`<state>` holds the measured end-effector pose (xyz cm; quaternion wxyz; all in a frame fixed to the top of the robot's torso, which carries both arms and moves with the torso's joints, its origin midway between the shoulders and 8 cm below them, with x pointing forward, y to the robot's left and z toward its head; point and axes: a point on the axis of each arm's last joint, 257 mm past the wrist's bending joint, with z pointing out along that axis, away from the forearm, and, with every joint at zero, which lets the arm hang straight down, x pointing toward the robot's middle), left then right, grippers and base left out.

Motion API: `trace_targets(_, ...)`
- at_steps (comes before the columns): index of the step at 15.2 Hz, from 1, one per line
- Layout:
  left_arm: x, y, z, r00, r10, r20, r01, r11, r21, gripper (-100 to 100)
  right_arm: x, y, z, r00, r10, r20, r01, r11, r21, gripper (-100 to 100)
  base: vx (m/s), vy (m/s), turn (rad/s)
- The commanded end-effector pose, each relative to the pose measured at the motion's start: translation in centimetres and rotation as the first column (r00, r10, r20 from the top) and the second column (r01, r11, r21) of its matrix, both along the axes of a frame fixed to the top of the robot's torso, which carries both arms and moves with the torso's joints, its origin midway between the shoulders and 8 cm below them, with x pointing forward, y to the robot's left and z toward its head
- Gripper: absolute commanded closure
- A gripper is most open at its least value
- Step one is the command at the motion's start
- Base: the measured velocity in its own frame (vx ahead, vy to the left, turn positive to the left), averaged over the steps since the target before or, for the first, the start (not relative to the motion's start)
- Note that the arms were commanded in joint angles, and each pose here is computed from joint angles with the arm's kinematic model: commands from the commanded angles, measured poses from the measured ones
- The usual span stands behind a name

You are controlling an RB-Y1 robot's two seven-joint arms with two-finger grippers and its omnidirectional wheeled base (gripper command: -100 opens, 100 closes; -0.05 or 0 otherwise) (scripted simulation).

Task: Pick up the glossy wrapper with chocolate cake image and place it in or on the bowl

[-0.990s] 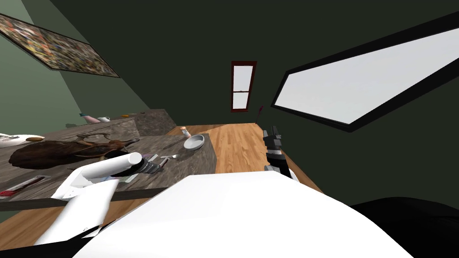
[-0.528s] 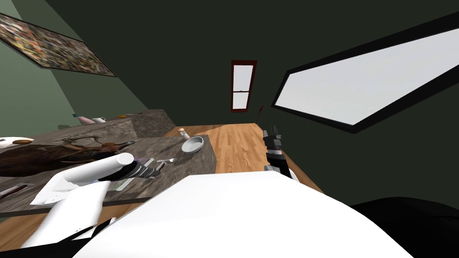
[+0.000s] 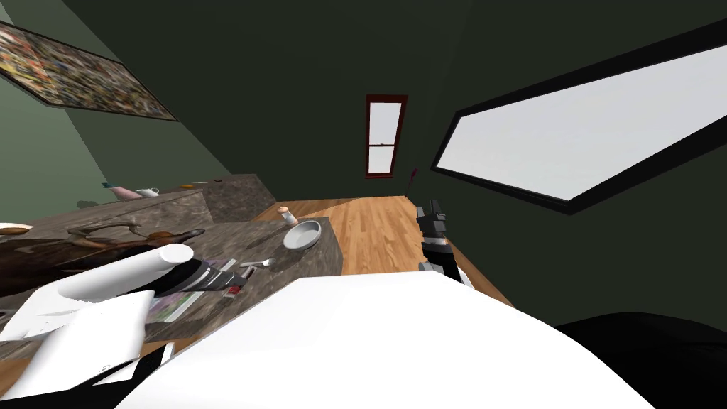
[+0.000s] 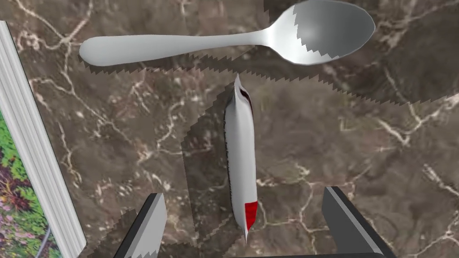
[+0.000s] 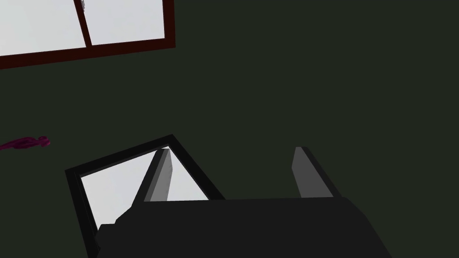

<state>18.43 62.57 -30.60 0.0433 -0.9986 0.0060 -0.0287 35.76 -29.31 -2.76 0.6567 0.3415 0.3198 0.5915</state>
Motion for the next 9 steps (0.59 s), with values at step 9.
trace_targets(9, -0.8, -0.2, -1.0, 0.999, 0.029, -0.02, -0.03, 0.999, -0.043, -100, 0.0, 0.0, 0.0, 1.0, 0.0, 0.0, 0.0, 1.0, 0.0, 0, 0.027, 0.007, 0.004)
